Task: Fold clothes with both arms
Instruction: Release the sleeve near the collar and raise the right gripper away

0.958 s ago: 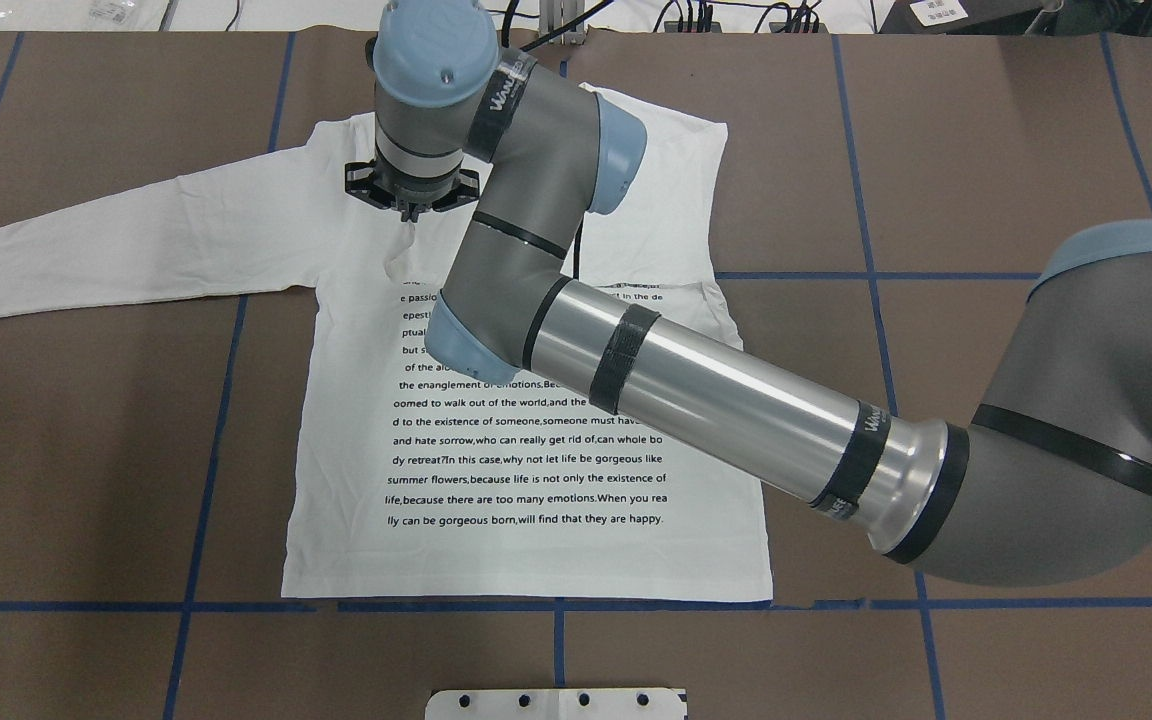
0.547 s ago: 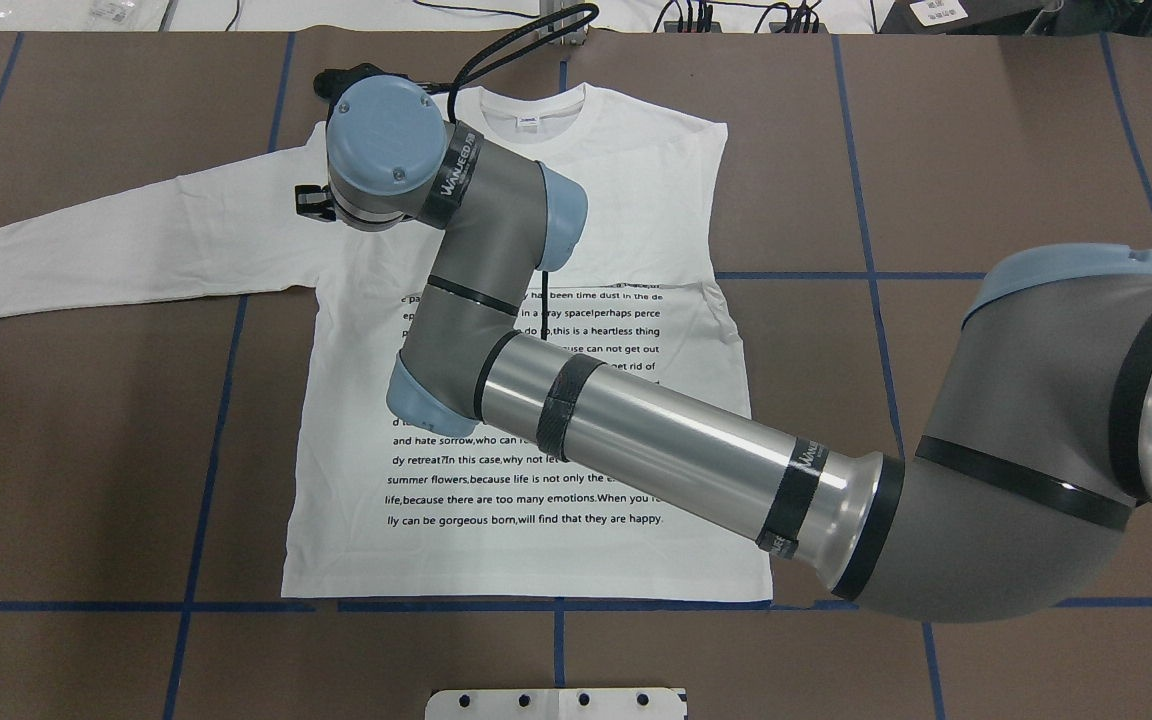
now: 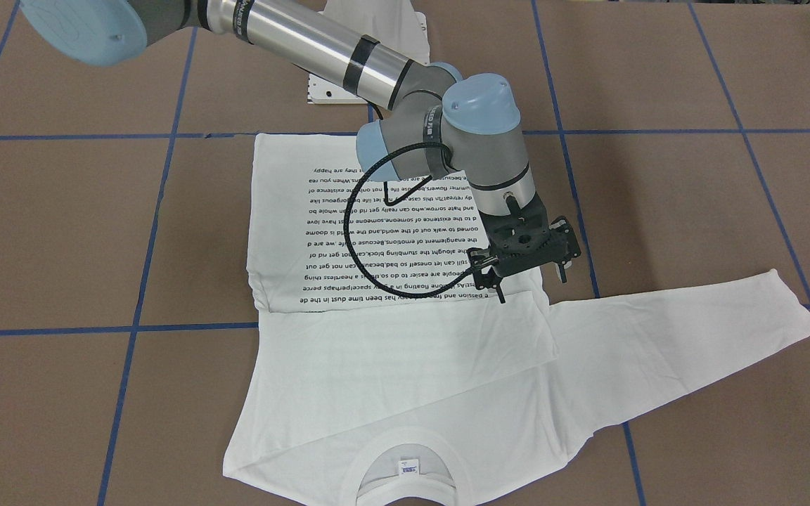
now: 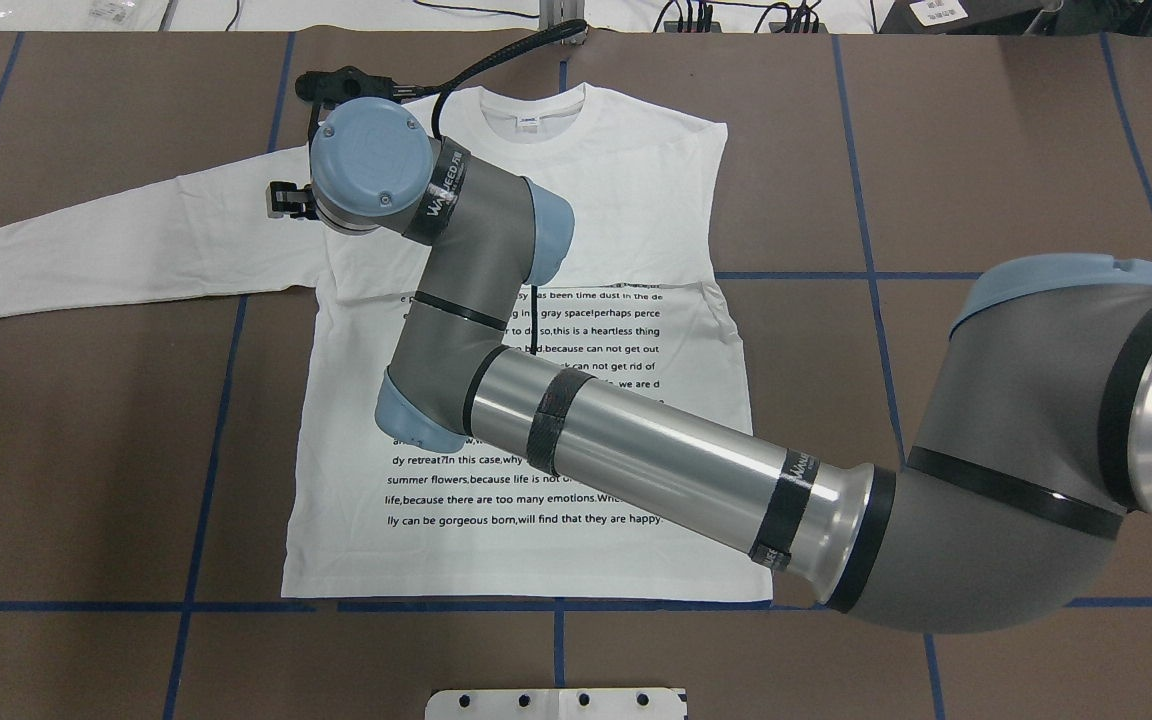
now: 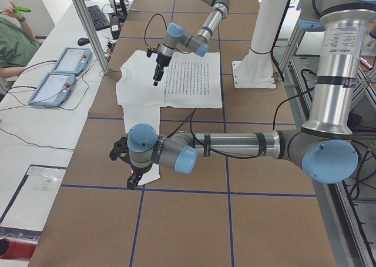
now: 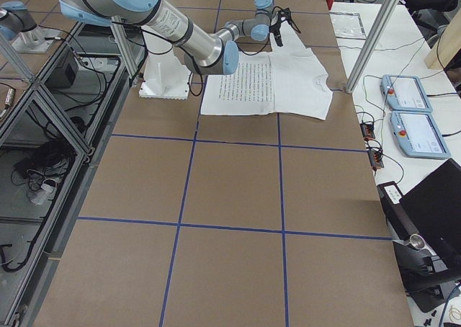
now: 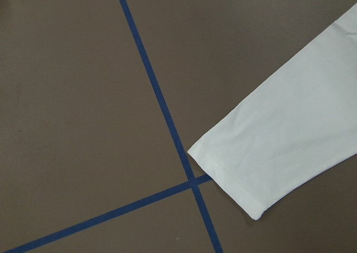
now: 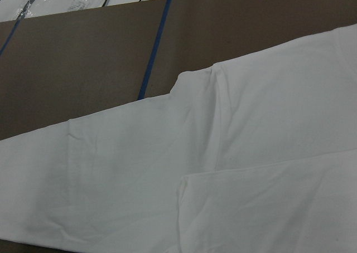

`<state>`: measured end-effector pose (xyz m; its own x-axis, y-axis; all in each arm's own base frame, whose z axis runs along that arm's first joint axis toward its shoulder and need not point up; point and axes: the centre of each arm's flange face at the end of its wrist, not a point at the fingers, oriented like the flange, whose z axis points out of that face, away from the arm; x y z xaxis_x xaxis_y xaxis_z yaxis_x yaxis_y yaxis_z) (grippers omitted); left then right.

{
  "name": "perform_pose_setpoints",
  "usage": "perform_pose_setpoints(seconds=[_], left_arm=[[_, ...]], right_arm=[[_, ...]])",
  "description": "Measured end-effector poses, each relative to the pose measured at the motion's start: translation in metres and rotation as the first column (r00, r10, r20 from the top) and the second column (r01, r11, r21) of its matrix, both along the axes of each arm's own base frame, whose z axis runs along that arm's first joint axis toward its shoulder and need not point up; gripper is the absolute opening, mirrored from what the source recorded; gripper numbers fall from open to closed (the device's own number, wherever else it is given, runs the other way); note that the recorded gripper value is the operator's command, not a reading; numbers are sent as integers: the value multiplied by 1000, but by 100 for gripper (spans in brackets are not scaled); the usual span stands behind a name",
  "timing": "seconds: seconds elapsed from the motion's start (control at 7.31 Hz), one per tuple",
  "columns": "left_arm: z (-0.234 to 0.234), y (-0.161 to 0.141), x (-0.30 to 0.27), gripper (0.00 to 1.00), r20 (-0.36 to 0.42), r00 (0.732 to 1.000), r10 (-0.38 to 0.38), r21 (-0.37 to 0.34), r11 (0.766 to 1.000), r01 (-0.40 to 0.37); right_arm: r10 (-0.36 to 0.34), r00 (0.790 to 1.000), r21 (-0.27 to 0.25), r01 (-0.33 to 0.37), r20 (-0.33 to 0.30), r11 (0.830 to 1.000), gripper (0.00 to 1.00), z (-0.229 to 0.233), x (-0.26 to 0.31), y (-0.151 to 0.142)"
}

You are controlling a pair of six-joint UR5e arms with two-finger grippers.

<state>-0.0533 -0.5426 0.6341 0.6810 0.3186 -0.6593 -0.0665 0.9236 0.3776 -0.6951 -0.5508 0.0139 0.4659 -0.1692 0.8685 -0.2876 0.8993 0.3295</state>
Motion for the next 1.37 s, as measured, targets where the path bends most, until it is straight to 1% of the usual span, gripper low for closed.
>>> perform_pose_setpoints(seconds=[0.14,0.27,0.41,0.55,0.68,0.82,0.96,1.09,1.23,1.37], left_arm=[[1,0,2,99,-8,1000,-29,-38,999,28],[3,0,7,99,-24,997,-80,-91,993,77],[6,1,19,99,-44,990,-136,-140,982,129],[12,1,40,99,-56,980,-192,-186,966,179],[17,1,63,99,-61,967,-247,-218,949,229],[26,1,88,99,-56,953,-298,-235,932,277],[35,2,113,99,-43,939,-341,-240,916,321],[45,4,138,99,-28,925,-378,-242,901,360],[55,5,155,99,-15,916,-401,-242,890,385],[65,6,165,99,-4,913,-409,-239,887,396]], right_arm=[[-18,999,-48,16,-40,999,99,-2,19,-3],[-54,995,-112,44,-86,993,100,2,50,-7],[-101,985,-174,75,-143,982,100,15,84,-15],[-138,968,-220,91,-210,971,100,31,116,-24],[-166,946,-251,95,-279,963,100,47,146,-32],[-194,923,-261,107,-332,959,100,71,184,-36],[-226,910,-262,136,-348,955,100,106,230,-37],[-260,903,-260,175,-343,950,100,147,281,-37],[-285,897,-253,205,-339,946,100,182,324,-36],[-302,889,-245,225,-344,943,100,209,354,-36]])
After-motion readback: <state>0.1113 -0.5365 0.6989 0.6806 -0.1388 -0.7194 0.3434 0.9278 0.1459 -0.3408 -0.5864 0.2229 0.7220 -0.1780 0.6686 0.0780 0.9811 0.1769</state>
